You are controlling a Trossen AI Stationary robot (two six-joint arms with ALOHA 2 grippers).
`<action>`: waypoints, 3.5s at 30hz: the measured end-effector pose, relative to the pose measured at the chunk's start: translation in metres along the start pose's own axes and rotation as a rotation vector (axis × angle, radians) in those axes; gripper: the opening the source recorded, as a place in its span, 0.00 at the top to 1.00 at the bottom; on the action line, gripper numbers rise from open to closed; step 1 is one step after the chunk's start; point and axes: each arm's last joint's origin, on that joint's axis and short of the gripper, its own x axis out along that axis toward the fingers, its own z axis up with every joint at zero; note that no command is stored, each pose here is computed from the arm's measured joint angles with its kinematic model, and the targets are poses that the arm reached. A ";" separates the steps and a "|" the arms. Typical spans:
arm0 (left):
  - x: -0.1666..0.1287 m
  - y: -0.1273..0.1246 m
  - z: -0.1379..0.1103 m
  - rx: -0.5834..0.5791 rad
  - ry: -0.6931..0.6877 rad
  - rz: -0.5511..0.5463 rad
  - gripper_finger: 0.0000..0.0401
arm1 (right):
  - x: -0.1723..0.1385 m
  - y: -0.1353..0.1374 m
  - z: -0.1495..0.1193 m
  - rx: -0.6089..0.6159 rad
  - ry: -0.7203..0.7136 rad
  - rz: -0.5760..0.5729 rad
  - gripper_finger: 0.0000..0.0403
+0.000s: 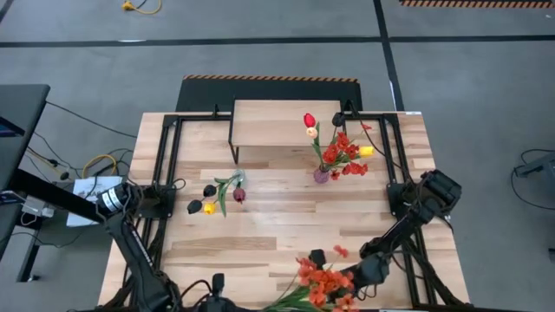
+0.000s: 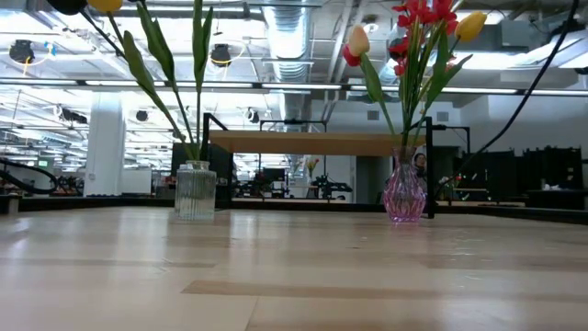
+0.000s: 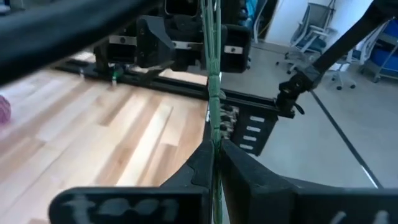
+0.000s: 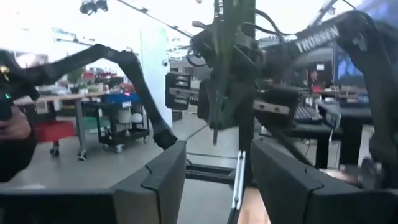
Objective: Pick and place flowers into a vace then onto a shelf
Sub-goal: Put the red flower into the transparent vase
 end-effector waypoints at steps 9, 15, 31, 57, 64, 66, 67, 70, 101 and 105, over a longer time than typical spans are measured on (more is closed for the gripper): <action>0.002 -0.002 0.005 0.043 -0.025 -0.011 1.00 | 0.022 0.007 0.021 -0.153 -0.001 0.084 0.45; 0.004 -0.001 0.005 0.043 -0.024 -0.010 0.99 | 0.030 0.000 0.027 -0.184 -0.018 0.086 0.40; 0.014 0.005 0.007 0.045 -0.003 -0.015 0.99 | 0.053 -0.024 0.051 -0.189 -0.134 0.208 0.40; 0.016 0.007 0.018 -0.025 -0.012 -0.047 0.90 | 0.059 -0.047 0.058 -0.111 -0.066 0.180 0.99; -0.020 0.006 0.051 -0.008 -0.039 -0.136 0.86 | 0.041 -0.040 0.109 -0.150 0.108 0.052 1.00; -0.034 0.010 0.066 0.003 -0.068 -0.139 0.86 | 0.032 -0.042 0.132 -0.167 0.152 -0.007 1.00; -0.041 0.012 0.075 -0.002 -0.084 -0.143 0.86 | 0.028 -0.042 0.146 -0.167 0.160 -0.034 1.00; -0.064 0.019 0.097 0.021 -0.123 -0.154 0.86 | 0.015 -0.048 0.184 -0.149 0.188 -0.099 1.00; -0.190 0.216 0.210 0.137 -0.031 -0.238 0.86 | 0.069 -0.117 0.131 -0.149 0.211 -0.680 1.00; -0.197 0.235 0.215 0.125 -0.028 -0.255 0.86 | 0.049 -0.113 0.100 -0.074 0.145 -0.708 1.00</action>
